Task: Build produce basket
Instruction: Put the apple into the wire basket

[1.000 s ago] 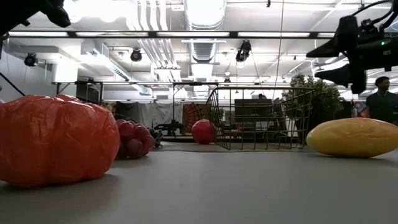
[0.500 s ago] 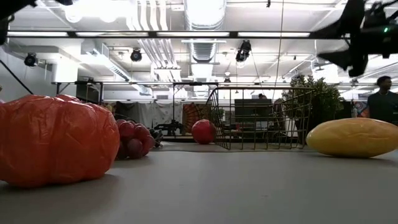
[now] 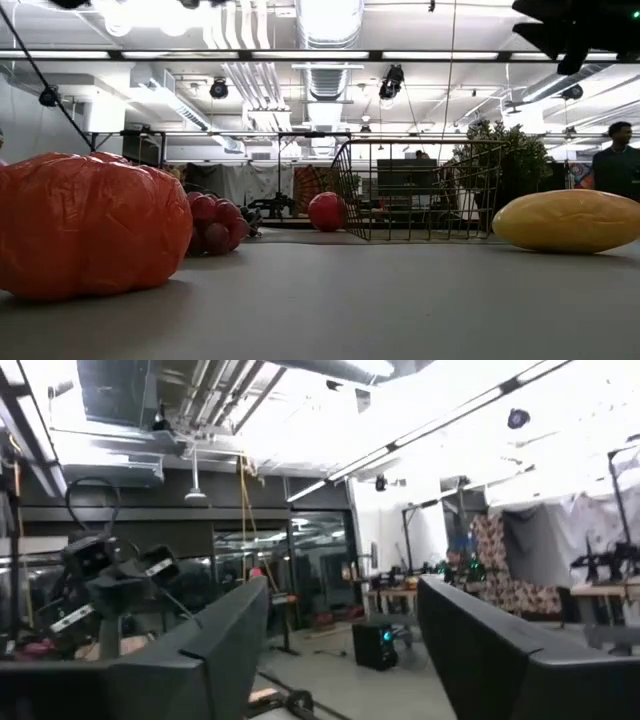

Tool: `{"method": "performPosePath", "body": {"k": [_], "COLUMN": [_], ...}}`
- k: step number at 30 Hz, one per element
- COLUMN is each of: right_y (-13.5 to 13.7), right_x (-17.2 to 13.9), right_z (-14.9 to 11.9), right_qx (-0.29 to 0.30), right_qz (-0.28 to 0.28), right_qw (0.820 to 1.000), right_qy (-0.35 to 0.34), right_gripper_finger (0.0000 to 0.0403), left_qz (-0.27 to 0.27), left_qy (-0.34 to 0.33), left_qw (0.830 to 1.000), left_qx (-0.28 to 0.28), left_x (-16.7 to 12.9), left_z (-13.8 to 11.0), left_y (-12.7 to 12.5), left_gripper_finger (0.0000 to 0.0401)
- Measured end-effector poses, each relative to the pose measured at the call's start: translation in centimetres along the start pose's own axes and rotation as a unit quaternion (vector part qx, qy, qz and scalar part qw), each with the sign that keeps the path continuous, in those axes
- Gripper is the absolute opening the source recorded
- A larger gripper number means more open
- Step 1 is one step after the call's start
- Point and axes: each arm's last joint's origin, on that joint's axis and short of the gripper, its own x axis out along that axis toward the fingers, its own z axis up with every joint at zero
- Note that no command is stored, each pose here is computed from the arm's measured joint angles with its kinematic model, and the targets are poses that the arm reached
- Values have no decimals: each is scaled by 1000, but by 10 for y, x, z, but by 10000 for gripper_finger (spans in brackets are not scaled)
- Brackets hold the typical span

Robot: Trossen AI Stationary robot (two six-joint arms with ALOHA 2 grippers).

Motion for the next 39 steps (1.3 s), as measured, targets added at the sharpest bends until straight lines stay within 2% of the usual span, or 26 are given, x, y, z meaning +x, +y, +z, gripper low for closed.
{"method": "performPosePath", "body": {"k": [4, 9, 14, 18, 23, 30, 35, 39], "right_y": [-1, 1, 5, 7, 8, 8, 8, 9], "right_x": [1, 1, 1, 0, 0, 0, 1, 1], "right_z": [6, 6, 6, 2, -1, -1, -3, -4], "right_qx": [-15, -27, -39, -45, -50, -65, -70, -73], "right_qz": [-1, 25, 85, 114, 119, 119, 121, 121], "right_qw": [1000, 999, 995, 992, 992, 991, 990, 990], "right_qy": [-7, -14, -26, -14, 1, 2, 9, 11], "right_gripper_finger": [191, 161, 139, 123, 107, 91, 87, 86], "left_qz": [12, 10, -16, -54, -83, -159, -174, -146], "left_qy": [96, 214, 320, 358, 445, 460, 440, 424], "left_qw": [995, 976, 945, 931, 890, 872, 881, 894], "left_qx": [15, 43, 60, 43, 58, 51, 15, -18], "left_x": [32, 65, 90, 106, 119, 138, 155, 175], "left_z": [-4, -20, -40, -52, -79, -114, -139, -162], "left_y": [14, 29, 44, 59, 78, 113, 140, 147], "left_gripper_finger": [6, 6, 6, 6, 6, 6, 6, 6]}}
